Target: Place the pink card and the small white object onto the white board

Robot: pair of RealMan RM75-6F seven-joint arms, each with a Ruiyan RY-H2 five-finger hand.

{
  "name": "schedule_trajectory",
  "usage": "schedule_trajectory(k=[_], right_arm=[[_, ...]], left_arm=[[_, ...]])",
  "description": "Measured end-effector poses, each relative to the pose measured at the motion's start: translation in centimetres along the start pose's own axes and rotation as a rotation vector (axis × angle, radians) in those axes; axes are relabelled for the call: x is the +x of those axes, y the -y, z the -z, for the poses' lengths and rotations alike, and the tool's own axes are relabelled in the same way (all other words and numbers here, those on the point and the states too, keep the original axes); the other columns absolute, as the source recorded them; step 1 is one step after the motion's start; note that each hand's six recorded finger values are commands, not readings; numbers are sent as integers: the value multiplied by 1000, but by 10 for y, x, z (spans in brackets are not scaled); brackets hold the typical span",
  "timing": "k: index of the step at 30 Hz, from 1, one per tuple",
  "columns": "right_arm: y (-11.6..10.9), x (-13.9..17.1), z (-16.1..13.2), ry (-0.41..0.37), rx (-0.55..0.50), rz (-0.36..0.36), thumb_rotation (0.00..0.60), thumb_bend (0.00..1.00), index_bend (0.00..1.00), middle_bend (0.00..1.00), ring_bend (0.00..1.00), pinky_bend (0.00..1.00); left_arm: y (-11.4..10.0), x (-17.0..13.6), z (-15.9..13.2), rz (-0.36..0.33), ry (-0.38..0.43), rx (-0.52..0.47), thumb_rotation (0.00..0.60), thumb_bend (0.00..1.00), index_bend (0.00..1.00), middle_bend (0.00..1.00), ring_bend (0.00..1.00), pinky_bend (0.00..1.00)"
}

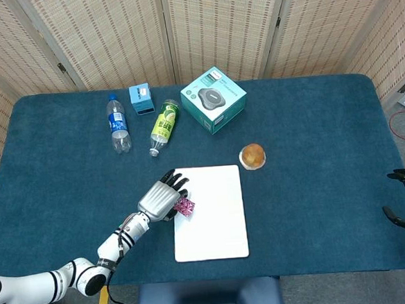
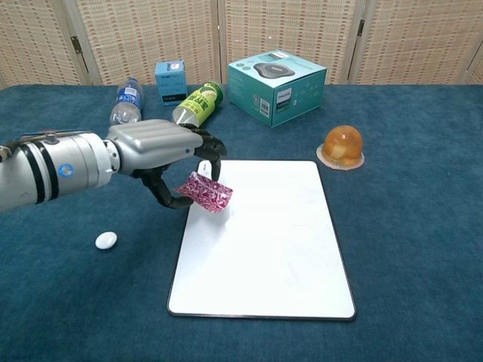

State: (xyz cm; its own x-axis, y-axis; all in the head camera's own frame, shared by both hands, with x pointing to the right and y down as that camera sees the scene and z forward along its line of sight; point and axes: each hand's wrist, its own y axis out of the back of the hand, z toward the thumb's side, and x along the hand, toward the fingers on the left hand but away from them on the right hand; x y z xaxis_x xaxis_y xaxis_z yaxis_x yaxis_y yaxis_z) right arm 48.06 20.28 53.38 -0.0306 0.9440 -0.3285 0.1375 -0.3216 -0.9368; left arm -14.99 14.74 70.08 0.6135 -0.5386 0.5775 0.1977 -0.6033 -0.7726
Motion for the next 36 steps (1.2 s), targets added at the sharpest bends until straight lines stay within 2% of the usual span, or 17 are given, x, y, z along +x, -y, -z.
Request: schedule_trajectory(k=[5, 11, 15, 19, 25, 36], right_arm=[[0, 1, 3, 8, -3, 1, 600, 250, 261, 254, 231, 236], [1, 1, 5, 16, -5, -1, 600, 250, 261, 254, 225, 236], [0, 0, 4, 11, -4, 2, 600, 250, 261, 254, 226, 236], [0, -1, 2, 2, -5, 1, 600, 249, 261, 254, 226, 236], [0, -3, 0, -10, -7, 3, 600, 249, 261, 254, 225, 236], [1, -7, -8, -35, -8, 0, 600, 250, 261, 254, 227, 236]], left_arm=[[4, 8, -18, 19, 25, 29, 600, 393, 345, 141, 98, 3], [12, 12, -32, 53, 39, 54, 600, 359, 186, 141, 83, 1], [11, 8, -41, 57, 54, 55, 600, 357, 160, 141, 75, 0], [4, 1, -39, 35, 48, 47, 600, 357, 222, 141, 75, 0], [-3, -17, -16, -6, 10, 35, 600, 357, 343, 141, 77, 0], [22, -66, 28, 11, -50, 38, 600, 361, 394, 141, 85, 0]])
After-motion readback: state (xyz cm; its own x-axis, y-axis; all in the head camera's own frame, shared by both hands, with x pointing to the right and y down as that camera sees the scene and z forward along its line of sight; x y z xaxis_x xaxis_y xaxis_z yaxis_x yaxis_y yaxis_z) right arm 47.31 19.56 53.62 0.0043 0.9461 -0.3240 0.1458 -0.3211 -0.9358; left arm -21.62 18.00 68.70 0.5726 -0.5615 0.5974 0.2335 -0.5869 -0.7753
